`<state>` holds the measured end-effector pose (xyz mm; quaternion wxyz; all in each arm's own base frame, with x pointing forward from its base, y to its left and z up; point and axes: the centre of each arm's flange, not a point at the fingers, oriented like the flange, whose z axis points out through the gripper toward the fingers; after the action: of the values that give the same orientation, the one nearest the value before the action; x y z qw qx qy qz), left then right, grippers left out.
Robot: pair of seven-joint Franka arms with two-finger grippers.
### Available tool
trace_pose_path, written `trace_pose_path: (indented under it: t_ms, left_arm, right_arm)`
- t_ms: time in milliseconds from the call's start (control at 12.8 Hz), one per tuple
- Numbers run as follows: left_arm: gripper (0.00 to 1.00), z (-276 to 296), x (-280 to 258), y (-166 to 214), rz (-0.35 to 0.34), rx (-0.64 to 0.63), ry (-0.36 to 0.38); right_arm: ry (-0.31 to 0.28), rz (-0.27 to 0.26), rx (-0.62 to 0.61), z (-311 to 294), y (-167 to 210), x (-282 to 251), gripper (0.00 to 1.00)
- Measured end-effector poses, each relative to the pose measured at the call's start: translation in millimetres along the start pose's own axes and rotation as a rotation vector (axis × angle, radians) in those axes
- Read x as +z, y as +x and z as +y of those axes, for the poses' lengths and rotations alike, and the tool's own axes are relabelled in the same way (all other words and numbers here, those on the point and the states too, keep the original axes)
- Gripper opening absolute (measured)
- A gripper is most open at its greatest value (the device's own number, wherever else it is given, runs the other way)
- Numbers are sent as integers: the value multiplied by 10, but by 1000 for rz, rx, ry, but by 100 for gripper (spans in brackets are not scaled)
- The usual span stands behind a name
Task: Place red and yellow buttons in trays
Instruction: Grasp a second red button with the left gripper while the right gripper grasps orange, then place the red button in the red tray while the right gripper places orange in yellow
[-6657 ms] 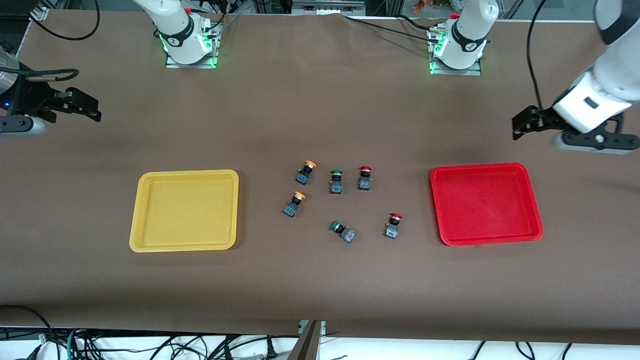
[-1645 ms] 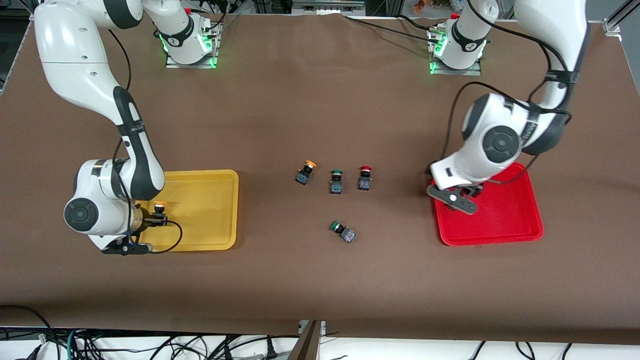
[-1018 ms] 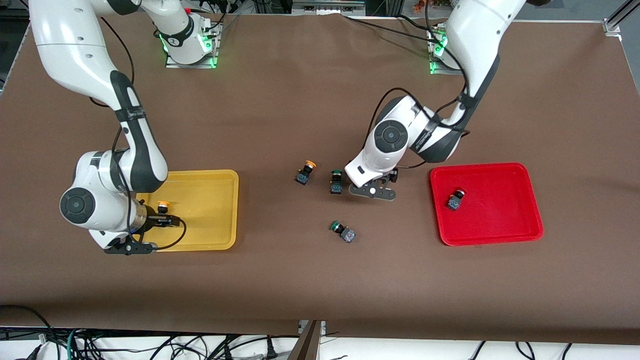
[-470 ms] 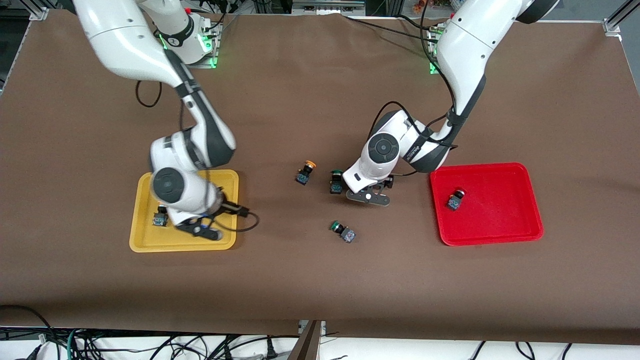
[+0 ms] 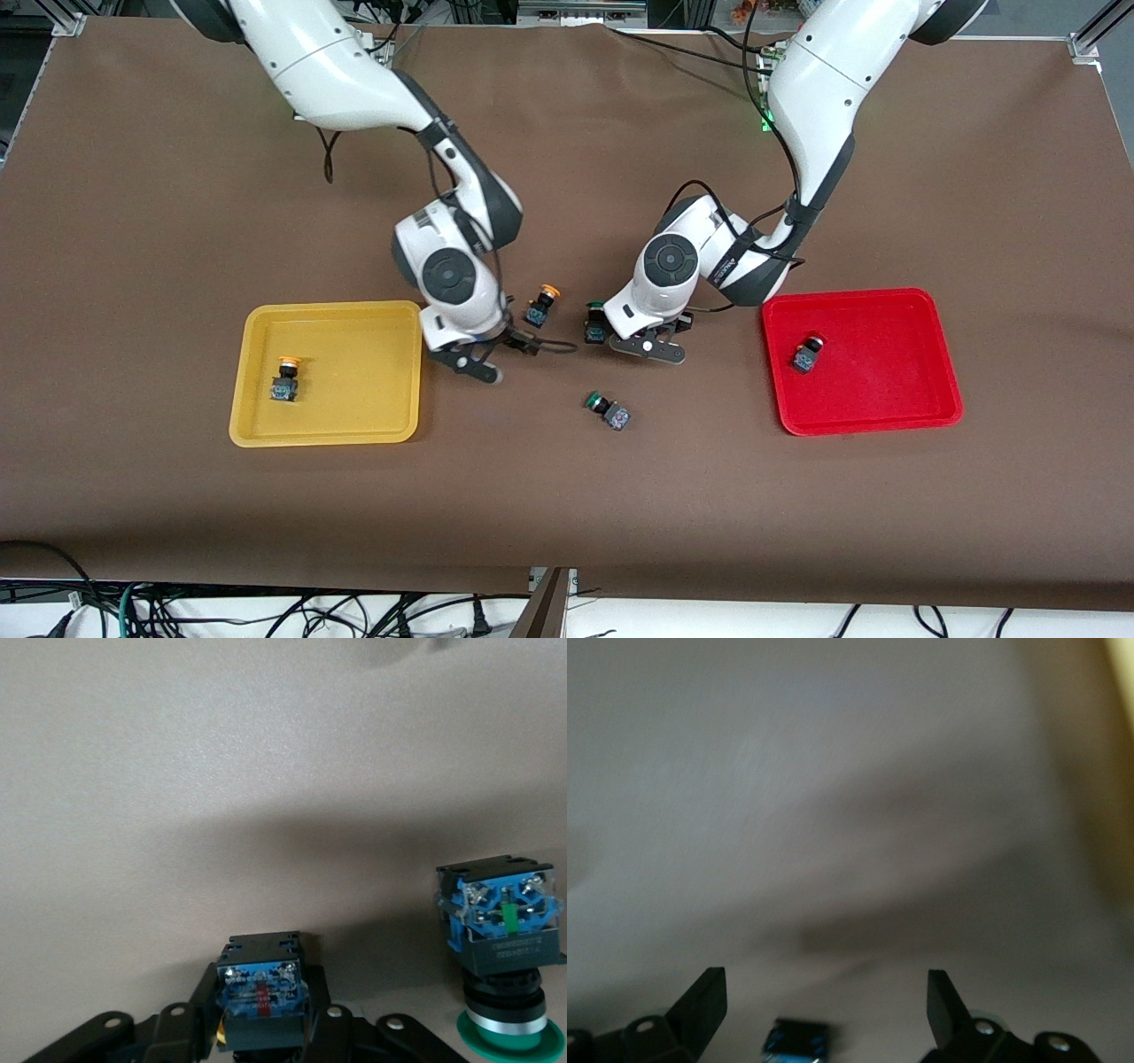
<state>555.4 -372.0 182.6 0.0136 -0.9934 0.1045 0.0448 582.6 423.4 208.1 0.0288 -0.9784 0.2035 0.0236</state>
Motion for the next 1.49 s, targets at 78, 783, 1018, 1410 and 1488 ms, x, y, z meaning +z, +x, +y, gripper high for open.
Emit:
trace_pose_path:
  t_ms: [78, 783, 1018, 1410, 1488]
  left_arm:
    - [41, -29, -72, 5, -16, -3, 15]
    - [41, -1817, -1441, 111, -159, 282, 99]
    - [41, -2680, -1448, 167, -185, 417, 188]
    - [41, -3632, -1080, 312, -118, 528, 249]
    - [41, -3726, -901, 337, -98, 532, 239]
  right_arm:
    - [-2, 0, -1, -85, -153, 55, 100]
    - [-33, -12, 18, -210, -514, 301, 41]
    - [-17, 31, -5, -146, -227, 82, 41]
    - [-57, 18, -180, 700, 1168, -565, 41]
    - [-63, 12, -216, 950, 1421, -572, 41]
